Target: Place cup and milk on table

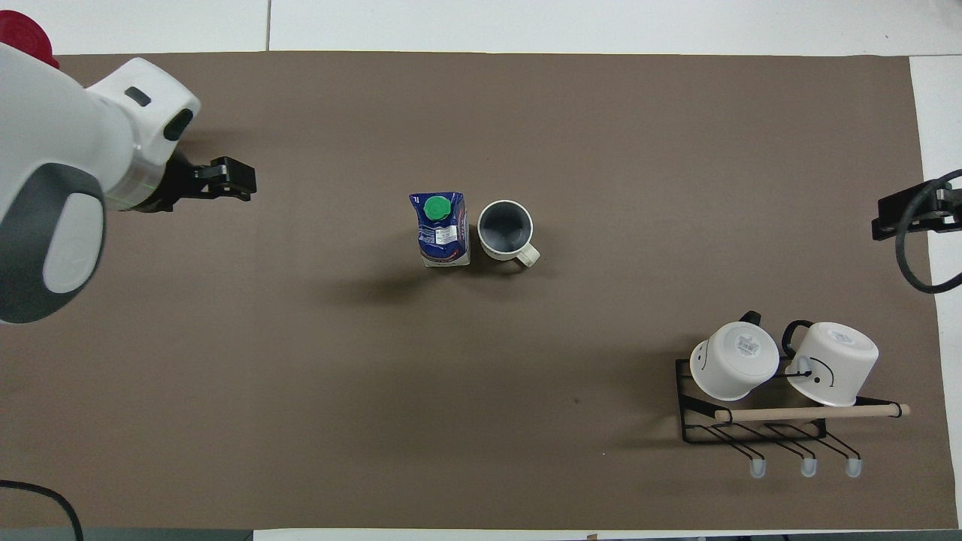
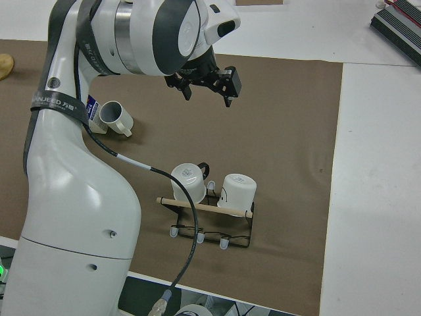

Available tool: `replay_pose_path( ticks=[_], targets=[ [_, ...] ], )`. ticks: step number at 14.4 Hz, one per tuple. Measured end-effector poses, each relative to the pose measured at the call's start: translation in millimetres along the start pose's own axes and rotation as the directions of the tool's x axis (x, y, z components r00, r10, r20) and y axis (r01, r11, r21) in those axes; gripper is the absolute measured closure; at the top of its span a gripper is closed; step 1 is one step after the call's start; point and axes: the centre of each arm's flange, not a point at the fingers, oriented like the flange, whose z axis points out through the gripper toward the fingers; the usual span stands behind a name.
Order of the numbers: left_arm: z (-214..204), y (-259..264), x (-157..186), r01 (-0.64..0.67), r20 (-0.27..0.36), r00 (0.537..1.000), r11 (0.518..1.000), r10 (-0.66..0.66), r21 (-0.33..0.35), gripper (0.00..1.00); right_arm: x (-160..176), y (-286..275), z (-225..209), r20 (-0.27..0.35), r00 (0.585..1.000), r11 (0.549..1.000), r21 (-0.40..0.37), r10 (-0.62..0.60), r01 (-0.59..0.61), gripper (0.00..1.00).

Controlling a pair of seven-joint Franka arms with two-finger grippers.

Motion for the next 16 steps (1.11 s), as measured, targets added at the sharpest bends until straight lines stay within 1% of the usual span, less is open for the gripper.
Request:
replay_pose_path(
  ticks=[3,8,10,13,16],
  targets=[
    [-13.9,-51.2,-1.3,-0.021,0.022,1.0,1.0,0.021,0.005,0.0,0.0,0.0,0.0,0.0,1.0,1.0,0.0,0.0,0.0,0.0],
    [-40.9,-101.8,-8.0,-0.01,0.028,1.0,1.0,0.01,0.005,0.0,0.0,0.0,0.0,0.0,1.0,1.0,0.0,0.0,0.0,0.0],
    [-56.6,-110.2,-11.1,-0.011,0.029,1.0,1.0,0.011,0.005,0.0,0.0,0.0,0.0,0.0,1.0,1.0,0.0,0.0,0.0,0.0],
    [-73.7,-109.6,-12.9,-0.013,0.029,1.0,1.0,0.013,-0.001,0.0,0.0,0.0,0.0,0.0,1.0,1.0,0.0,0.0,0.0,0.0],
    [-86.3,-108.7,-13.3,-0.004,0.029,1.0,0.999,0.005,-0.041,0.0,0.0,0.0,0.0,0.0,1.0,1.0,0.0,0.0,0.0,0.0]
  ],
)
